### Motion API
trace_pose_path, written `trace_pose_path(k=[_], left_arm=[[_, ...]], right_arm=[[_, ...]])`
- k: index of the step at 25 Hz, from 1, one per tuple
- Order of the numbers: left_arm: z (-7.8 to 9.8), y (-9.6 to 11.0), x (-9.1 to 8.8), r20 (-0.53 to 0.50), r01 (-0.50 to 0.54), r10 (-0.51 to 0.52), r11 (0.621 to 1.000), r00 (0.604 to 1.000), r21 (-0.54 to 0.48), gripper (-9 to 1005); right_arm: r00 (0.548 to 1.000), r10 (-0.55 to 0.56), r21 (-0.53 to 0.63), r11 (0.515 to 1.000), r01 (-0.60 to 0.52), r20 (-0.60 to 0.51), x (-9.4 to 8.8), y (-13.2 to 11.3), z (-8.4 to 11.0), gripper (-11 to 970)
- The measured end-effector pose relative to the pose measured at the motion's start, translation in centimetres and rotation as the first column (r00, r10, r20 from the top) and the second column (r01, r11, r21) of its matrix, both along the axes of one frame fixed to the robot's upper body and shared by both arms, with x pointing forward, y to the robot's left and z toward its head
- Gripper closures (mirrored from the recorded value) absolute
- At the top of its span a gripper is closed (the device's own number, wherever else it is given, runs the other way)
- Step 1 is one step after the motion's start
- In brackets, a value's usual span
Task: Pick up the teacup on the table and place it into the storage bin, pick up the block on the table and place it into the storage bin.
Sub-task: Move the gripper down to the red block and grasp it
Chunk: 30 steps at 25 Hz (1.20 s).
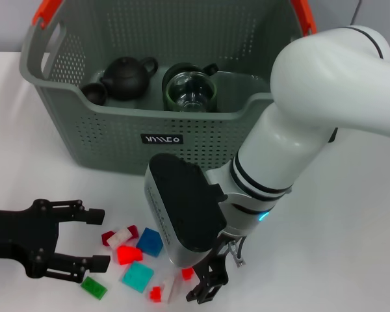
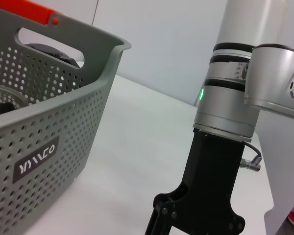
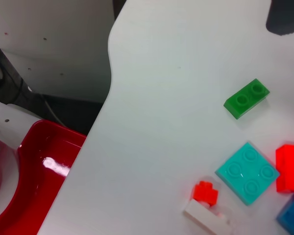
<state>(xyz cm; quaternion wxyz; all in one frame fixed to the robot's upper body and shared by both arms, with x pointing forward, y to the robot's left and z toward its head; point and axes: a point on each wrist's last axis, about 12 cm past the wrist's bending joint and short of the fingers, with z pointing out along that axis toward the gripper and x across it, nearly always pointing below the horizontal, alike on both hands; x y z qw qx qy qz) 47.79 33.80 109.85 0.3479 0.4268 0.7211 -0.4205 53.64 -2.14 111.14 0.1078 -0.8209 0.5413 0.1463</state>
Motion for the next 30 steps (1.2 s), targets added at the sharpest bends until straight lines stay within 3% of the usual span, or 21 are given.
trace_pose_path(k=[6,17,28,30], left_arm=[[-0.11,-0.06,0.00,-0.002,-0.001,0.001,1.000,1.000,-0.003,105],[-0.15,-0.07,0.00,-0.003,-0.002,0.002,1.000,1.000,-0.004,106],[-0.24,-0.05,0.06,-0.002,-0.010,0.010,1.000,1.000,0.000,106],[-0.25,-0.05,0.07,-0.002,-0.010,0.010,1.000,1.000,0.000,105]], right_arm=[[1.000,-0.006,0.006,1.000,0.006,0.008,0.07,0.02,-0.12,218],[1.000,-0.014,0.010,1.000,0.013,0.013,-0.07,-0.10,-0.67,429],[1.000,-0.022,0.015,1.000,0.022,0.015,-0.03,-0.20,-0.85,442],[1.000,-0.024,0.015,1.000,0.024,0.014,-0.03,-0.22,-0.86,517]])
